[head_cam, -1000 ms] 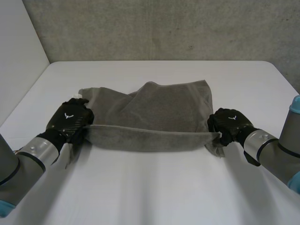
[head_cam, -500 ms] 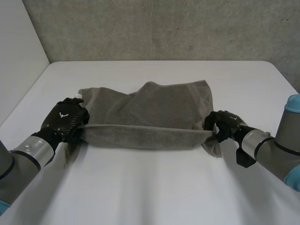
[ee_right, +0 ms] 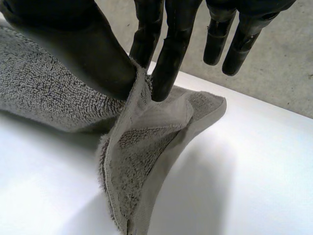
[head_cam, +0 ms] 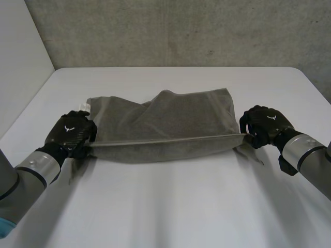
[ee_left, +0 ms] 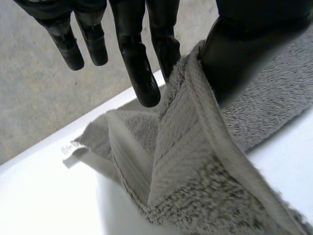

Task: Fold the towel.

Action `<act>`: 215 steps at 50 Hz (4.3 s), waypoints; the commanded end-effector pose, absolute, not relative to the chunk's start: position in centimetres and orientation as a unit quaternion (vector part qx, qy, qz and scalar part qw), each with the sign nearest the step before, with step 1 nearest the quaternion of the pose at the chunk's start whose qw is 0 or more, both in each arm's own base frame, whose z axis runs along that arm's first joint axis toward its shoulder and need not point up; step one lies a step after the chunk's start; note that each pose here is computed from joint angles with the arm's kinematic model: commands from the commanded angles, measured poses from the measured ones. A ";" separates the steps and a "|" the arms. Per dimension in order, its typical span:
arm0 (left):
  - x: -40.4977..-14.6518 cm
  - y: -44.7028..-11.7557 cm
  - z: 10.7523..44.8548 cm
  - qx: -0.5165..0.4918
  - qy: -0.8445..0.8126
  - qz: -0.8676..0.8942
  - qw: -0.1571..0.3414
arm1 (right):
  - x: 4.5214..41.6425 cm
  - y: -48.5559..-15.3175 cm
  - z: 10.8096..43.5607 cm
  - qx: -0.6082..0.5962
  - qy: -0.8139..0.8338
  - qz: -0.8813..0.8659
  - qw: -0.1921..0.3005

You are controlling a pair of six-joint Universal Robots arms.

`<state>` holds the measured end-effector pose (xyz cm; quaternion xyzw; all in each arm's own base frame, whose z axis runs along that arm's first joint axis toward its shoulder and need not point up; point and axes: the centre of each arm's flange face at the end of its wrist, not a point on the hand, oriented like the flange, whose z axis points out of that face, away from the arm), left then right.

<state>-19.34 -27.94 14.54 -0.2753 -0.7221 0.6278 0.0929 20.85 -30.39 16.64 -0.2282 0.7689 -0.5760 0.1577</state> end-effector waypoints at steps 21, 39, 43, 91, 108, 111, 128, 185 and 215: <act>-18.8 -28.0 13.8 -0.264 -0.737 0.622 -0.010 | 18.4 -31.2 19.1 -0.249 0.756 -0.597 0.097; -18.0 -28.5 15.8 -0.251 -0.721 0.646 -0.020 | 18.5 -31.7 13.2 -0.239 0.810 -0.523 0.113; -18.0 -28.6 15.8 -0.250 -0.721 0.646 -0.021 | 18.6 -31.7 12.7 -0.231 0.816 -0.516 0.119; -18.7 -23.5 25.6 -0.287 -0.654 0.700 0.019 | 17.3 -27.0 29.7 -0.348 0.691 -0.633 0.032; -18.6 -25.9 21.8 -0.304 -0.704 0.640 0.047 | 17.5 -30.3 25.4 -0.416 0.700 -0.580 -0.001; -18.9 -27.6 20.9 -0.312 -0.712 0.627 0.048 | 17.8 -32.1 23.9 -0.431 0.701 -0.568 -0.002; -20.9 -36.5 14.9 -0.325 -0.730 0.600 0.043 | 22.4 -40.1 17.9 -0.465 0.639 -0.613 -0.012; -19.3 -31.0 19.8 -0.274 -0.701 0.659 -0.017 | 17.8 -36.9 20.1 -0.314 0.707 -0.633 0.014; -18.8 -30.1 17.2 -0.273 -0.728 0.628 -0.012 | 16.0 -37.8 10.2 -0.382 0.750 -0.539 0.040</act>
